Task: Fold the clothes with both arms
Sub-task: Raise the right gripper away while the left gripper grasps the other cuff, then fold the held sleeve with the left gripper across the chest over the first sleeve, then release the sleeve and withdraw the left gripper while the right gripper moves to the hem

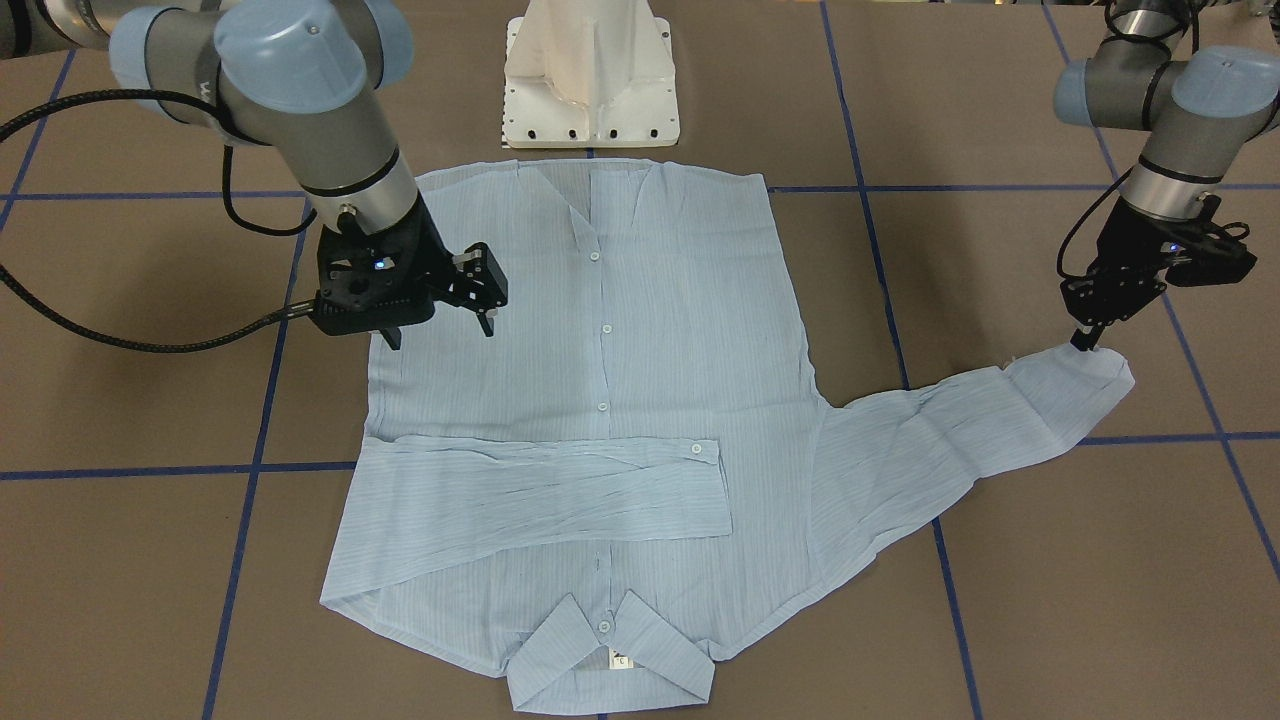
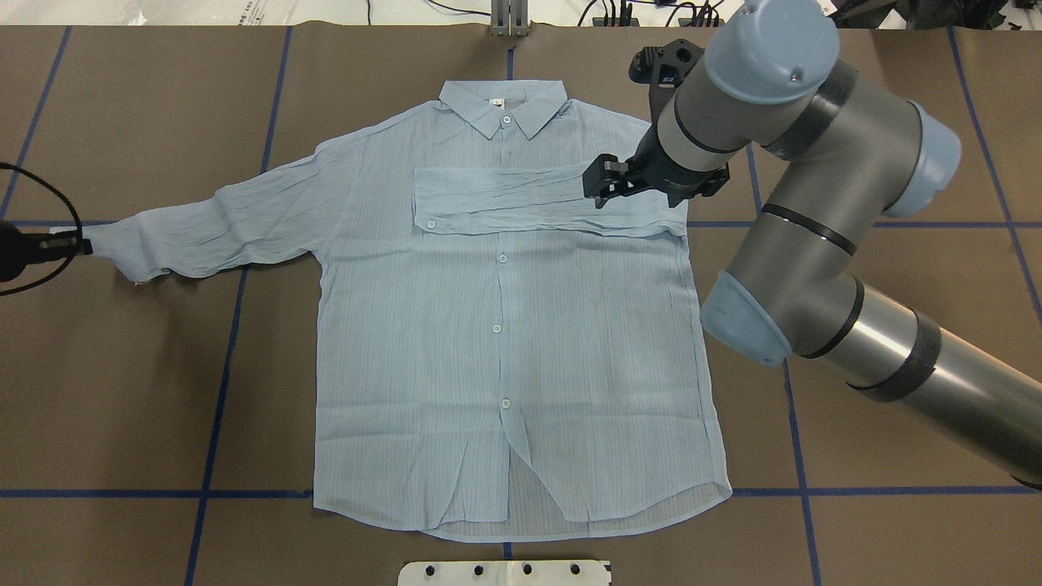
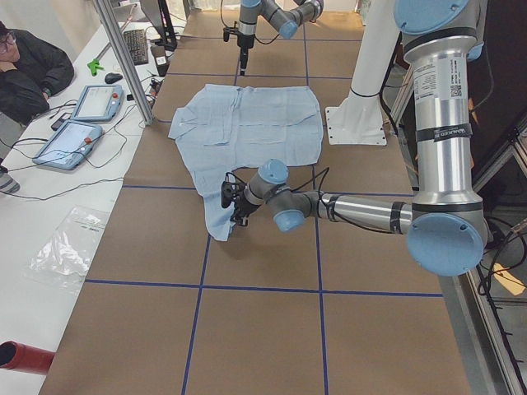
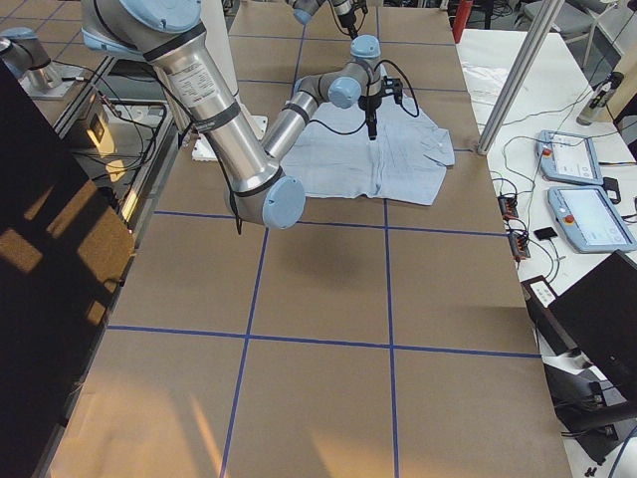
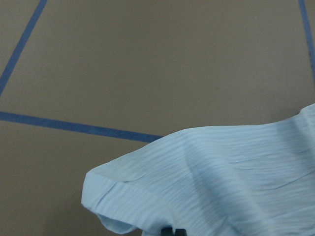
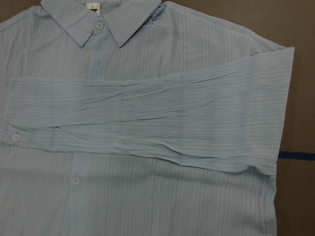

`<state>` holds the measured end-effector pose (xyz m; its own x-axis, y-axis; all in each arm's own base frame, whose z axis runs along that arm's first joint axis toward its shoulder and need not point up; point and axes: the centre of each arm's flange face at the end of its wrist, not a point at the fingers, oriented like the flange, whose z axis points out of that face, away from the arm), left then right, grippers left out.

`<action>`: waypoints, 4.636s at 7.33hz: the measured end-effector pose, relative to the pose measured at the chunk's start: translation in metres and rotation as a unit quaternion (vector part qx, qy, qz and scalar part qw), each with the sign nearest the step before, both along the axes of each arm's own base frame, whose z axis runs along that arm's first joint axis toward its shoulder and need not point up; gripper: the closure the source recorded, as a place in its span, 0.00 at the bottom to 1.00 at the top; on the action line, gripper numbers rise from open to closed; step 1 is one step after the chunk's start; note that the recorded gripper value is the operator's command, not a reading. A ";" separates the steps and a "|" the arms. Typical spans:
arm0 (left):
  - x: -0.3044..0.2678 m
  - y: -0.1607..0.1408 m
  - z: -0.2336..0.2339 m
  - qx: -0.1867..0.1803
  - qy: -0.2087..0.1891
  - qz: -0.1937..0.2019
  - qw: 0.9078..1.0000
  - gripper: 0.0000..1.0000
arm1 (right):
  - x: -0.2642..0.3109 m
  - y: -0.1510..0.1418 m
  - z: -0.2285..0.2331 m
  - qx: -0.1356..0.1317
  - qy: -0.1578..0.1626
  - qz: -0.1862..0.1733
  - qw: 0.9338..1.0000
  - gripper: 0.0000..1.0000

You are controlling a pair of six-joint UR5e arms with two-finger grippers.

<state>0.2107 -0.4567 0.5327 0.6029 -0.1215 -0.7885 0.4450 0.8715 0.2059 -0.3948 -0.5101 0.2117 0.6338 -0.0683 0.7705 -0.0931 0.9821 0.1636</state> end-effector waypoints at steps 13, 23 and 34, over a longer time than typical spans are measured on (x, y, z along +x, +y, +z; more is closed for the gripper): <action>0.310 -0.051 -0.423 -0.096 0.203 0.031 0.974 1.00 | 0.099 -0.013 0.125 0.005 0.059 -0.036 0.998 0.00; 0.348 -0.017 -0.405 -0.053 0.223 0.025 0.973 0.01 | 0.105 -0.004 0.125 -0.002 0.046 -0.040 0.998 0.00; 0.215 0.075 -0.315 -0.063 0.115 0.054 0.990 0.01 | -0.046 0.219 0.167 -0.063 0.025 -0.023 0.997 0.00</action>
